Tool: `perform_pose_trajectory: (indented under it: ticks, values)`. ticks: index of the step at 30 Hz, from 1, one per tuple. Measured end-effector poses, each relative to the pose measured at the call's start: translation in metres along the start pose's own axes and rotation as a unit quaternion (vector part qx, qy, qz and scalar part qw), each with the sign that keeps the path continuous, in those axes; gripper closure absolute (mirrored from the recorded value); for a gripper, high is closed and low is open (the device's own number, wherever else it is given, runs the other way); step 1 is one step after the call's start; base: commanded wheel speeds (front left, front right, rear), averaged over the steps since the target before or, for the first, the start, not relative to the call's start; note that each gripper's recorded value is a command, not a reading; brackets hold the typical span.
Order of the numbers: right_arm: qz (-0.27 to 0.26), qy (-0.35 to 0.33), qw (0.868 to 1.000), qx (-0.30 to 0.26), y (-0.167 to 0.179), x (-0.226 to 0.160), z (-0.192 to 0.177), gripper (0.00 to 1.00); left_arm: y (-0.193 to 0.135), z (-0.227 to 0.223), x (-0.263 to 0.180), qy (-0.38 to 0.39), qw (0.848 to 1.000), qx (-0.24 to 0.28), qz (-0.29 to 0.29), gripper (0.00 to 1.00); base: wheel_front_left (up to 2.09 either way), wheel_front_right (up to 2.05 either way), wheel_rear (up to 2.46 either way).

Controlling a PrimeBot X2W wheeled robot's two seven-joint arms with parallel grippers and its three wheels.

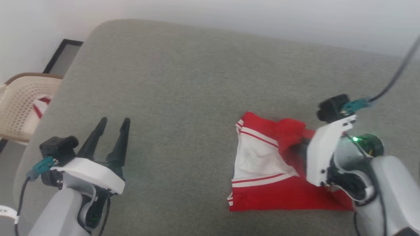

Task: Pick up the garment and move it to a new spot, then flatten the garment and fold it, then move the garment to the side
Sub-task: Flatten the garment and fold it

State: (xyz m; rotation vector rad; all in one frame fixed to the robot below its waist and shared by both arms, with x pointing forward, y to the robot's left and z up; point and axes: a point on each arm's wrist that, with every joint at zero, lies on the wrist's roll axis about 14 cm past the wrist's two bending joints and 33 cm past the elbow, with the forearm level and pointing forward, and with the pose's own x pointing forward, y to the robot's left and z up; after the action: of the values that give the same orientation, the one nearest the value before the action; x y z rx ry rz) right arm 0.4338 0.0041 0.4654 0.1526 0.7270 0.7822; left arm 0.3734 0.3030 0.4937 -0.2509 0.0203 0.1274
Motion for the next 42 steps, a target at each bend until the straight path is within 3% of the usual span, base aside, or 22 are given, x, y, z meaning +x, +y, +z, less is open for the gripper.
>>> perform_pose_trajectory:
  ticks: [8, 10, 11, 12, 18, 22, 29, 33, 40, 42]
  values:
    - [0.010, 0.041, 0.999, -0.032, 0.017, 0.033, -0.022, 1.00, 0.006, 0.003, -0.005, 0.000, 1.000, -0.006, 0.009, 0.00, 0.00, 0.00, 0.00]
    - [0.010, 0.043, 0.998, -0.034, 0.018, 0.037, -0.025, 0.69, 0.006, 0.003, -0.005, -0.001, 1.000, -0.007, 0.010, 0.00, 0.00, 0.00, 0.00]
    - [0.008, 0.044, 0.998, -0.037, 0.017, 0.038, -0.027, 0.38, 0.006, 0.003, -0.005, -0.001, 1.000, -0.008, 0.010, 0.00, 0.00, 0.00, 0.00]
    - [0.006, 0.039, 0.998, -0.038, 0.017, 0.039, -0.026, 0.00, 0.007, 0.003, -0.005, -0.001, 1.000, -0.009, 0.010, 0.00, 0.00, 0.00, 0.00]
    - [0.010, 0.025, 0.999, -0.040, 0.021, 0.033, -0.019, 0.00, 0.009, 0.007, -0.003, -0.005, 1.000, -0.012, 0.010, 0.00, 0.00, 0.00, 0.00]
    - [-0.002, -0.030, 0.998, -0.048, 0.012, 0.009, 0.008, 0.00, 0.008, 0.007, -0.002, -0.006, 1.000, -0.013, 0.006, 0.00, 0.00, 0.00, 0.00]
    - [-0.077, -0.124, 0.988, -0.057, -0.031, -0.044, 0.034, 0.00, 0.002, 0.007, 0.000, -0.006, 1.000, -0.011, -0.008, 0.00, 0.00, 0.00, 0.00]
    - [-0.129, -0.192, 0.971, -0.062, -0.056, -0.081, 0.043, 0.00, -0.001, 0.007, 0.001, -0.006, 1.000, -0.005, -0.016, 0.00, 0.00, 0.00, 0.00]
    - [-0.229, -0.273, 0.930, -0.089, -0.094, -0.145, 0.030, 0.00, -0.008, 0.005, 0.000, -0.003, 1.000, 0.004, -0.031, 0.00, 0.00, 0.00, 0.00]
    - [-0.241, -0.284, 0.924, -0.089, -0.098, -0.154, 0.027, 0.00, -0.009, 0.006, 0.000, -0.003, 0.999, 0.006, -0.034, 0.00, 0.00, 0.00, 0.00]
